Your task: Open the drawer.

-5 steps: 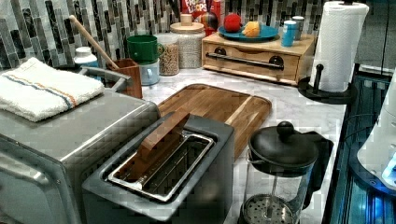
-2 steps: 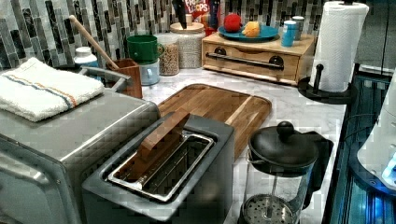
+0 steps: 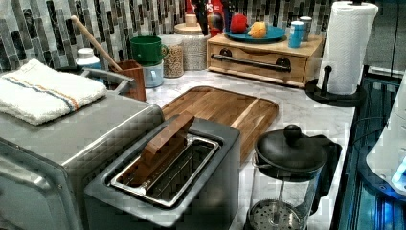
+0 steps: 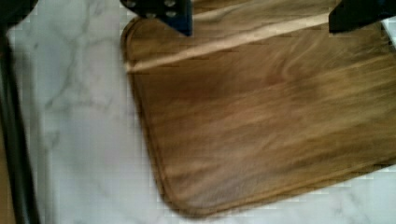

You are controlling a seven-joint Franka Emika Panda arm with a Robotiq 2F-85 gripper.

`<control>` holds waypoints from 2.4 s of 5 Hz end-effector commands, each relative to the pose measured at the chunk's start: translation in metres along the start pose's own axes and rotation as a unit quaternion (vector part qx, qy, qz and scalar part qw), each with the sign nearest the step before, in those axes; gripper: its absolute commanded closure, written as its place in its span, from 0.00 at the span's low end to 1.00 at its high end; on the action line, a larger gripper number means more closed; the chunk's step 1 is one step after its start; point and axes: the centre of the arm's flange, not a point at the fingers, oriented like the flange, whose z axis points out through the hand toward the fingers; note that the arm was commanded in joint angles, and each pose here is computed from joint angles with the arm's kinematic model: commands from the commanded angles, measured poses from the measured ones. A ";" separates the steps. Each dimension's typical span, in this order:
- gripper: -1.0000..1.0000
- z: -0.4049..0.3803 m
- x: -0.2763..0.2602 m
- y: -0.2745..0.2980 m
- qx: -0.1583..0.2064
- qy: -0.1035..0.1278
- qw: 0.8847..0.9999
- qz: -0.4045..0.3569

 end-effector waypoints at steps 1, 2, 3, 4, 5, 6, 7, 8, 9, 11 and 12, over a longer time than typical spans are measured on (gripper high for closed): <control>0.00 0.003 0.007 0.064 -0.059 0.062 0.994 -0.071; 0.00 0.014 0.008 0.079 -0.074 0.084 0.989 -0.098; 0.00 0.026 0.008 0.092 -0.093 0.103 0.982 -0.129; 0.00 0.036 0.014 0.112 -0.098 0.105 0.978 -0.149; 0.00 0.045 0.017 0.123 -0.116 0.107 0.974 -0.164; 0.00 0.053 0.020 0.133 -0.124 0.111 0.971 -0.172; 0.00 0.064 0.020 0.137 -0.129 0.117 0.970 -0.172; 0.00 0.077 0.020 0.139 -0.130 0.127 0.970 -0.161; 0.00 0.089 0.021 0.142 -0.129 0.122 0.972 -0.153; 0.00 0.119 0.019 0.147 -0.120 0.127 0.974 -0.142; 0.00 0.133 0.027 0.149 -0.108 0.124 0.975 -0.148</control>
